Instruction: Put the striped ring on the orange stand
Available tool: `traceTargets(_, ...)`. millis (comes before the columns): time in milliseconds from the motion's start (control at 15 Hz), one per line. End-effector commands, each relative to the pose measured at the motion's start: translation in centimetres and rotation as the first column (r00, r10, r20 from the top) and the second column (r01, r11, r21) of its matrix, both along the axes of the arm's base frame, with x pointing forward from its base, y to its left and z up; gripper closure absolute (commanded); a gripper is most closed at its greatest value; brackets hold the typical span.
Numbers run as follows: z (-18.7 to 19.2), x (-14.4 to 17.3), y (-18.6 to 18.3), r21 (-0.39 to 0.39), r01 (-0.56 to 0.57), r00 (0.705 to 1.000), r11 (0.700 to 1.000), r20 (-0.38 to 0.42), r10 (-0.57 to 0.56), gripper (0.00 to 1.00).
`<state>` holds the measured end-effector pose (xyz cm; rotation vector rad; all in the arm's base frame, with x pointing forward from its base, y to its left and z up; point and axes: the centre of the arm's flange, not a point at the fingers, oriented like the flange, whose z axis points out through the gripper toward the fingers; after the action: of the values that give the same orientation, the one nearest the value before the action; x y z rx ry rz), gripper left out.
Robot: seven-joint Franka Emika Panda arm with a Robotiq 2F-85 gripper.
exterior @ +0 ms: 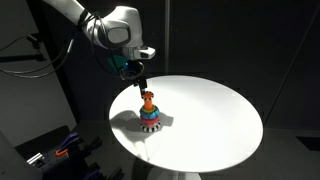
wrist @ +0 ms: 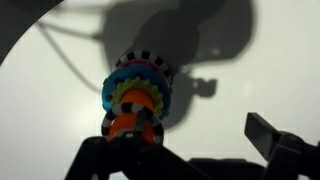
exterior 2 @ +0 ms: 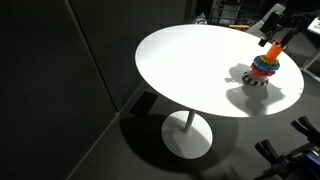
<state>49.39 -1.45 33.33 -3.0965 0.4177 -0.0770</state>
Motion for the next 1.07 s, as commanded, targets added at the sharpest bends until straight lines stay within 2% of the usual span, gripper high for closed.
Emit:
traceTargets(0, -0.2, 0.0, -0.3, 0.01, -0.002, 1.0, 1.0, -0.01, 0.002, 0.0)
traceTargets(600, -0.9, 0.1, -0.3, 0.001, -0.001, 1.0, 1.0, -0.02, 0.001, 0.0)
traceTargets(1000, 0.1, 0.4, -0.9, 0.007, 0.013, 1.0, 1.0, -0.003, -0.013, 0.0)
